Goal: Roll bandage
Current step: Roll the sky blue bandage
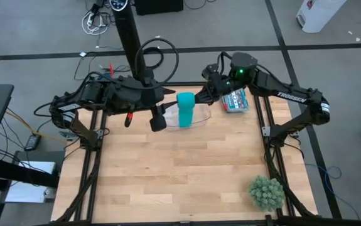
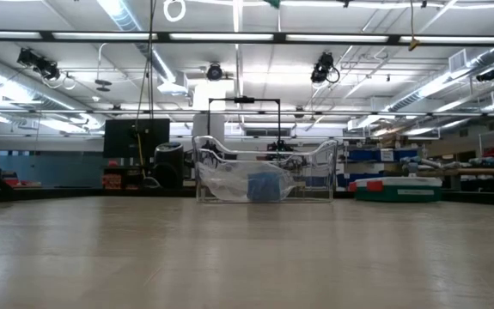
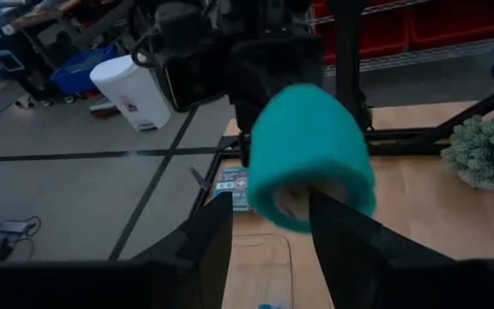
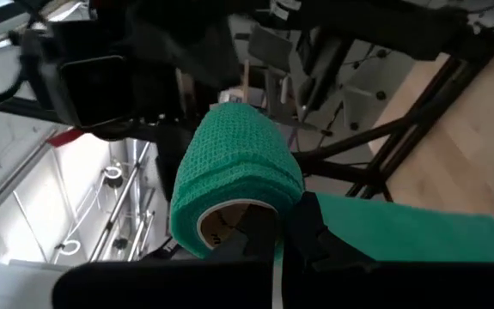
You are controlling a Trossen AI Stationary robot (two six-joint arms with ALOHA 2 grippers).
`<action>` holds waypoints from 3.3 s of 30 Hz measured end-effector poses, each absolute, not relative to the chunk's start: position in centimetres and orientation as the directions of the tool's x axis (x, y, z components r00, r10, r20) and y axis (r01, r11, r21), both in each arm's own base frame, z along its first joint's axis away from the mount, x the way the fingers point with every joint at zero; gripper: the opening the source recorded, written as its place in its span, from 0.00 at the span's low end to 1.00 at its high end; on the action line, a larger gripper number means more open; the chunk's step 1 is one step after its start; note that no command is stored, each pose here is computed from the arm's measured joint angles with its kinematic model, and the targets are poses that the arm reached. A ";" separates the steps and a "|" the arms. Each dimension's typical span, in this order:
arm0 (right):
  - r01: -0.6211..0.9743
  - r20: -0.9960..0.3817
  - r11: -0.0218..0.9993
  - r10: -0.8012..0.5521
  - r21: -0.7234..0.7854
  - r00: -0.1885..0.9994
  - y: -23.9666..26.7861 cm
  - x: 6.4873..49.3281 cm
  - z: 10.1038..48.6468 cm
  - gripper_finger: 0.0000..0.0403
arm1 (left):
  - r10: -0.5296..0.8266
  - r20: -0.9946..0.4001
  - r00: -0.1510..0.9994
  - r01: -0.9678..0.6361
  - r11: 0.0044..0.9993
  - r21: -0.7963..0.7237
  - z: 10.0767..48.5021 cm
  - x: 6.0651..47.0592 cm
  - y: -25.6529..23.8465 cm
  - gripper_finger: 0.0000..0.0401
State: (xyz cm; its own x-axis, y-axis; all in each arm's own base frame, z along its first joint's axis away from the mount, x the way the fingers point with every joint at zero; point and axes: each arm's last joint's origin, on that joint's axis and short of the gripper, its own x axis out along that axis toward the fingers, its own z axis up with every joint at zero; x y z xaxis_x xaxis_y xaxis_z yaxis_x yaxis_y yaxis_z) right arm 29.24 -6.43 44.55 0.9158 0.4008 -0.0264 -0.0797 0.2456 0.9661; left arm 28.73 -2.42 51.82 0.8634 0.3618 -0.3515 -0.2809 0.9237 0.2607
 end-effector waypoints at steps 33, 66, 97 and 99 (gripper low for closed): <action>-0.309 0.096 0.518 0.396 0.798 0.913 -5.4 27.4 47.0 0.24 | 0.308 -0.336 0.890 -0.355 0.931 -0.089 52.1 28.7 -2.4 0.05; -0.175 -0.094 0.889 0.235 0.424 0.967 0.0 27.0 45.6 0.41 | 0.241 -0.233 0.942 -0.328 0.807 -0.491 53.3 29.2 -2.0 0.05; -0.063 -0.029 0.994 0.066 0.088 0.997 -0.8 28.8 45.5 0.00 | 0.053 -0.125 0.991 -0.126 0.710 -0.693 54.2 29.8 -2.3 0.05; -0.041 0.013 0.995 0.040 0.096 0.999 -1.3 28.7 45.9 0.00 | 0.053 -0.154 0.987 -0.146 0.712 -0.687 53.8 30.0 -2.3 0.05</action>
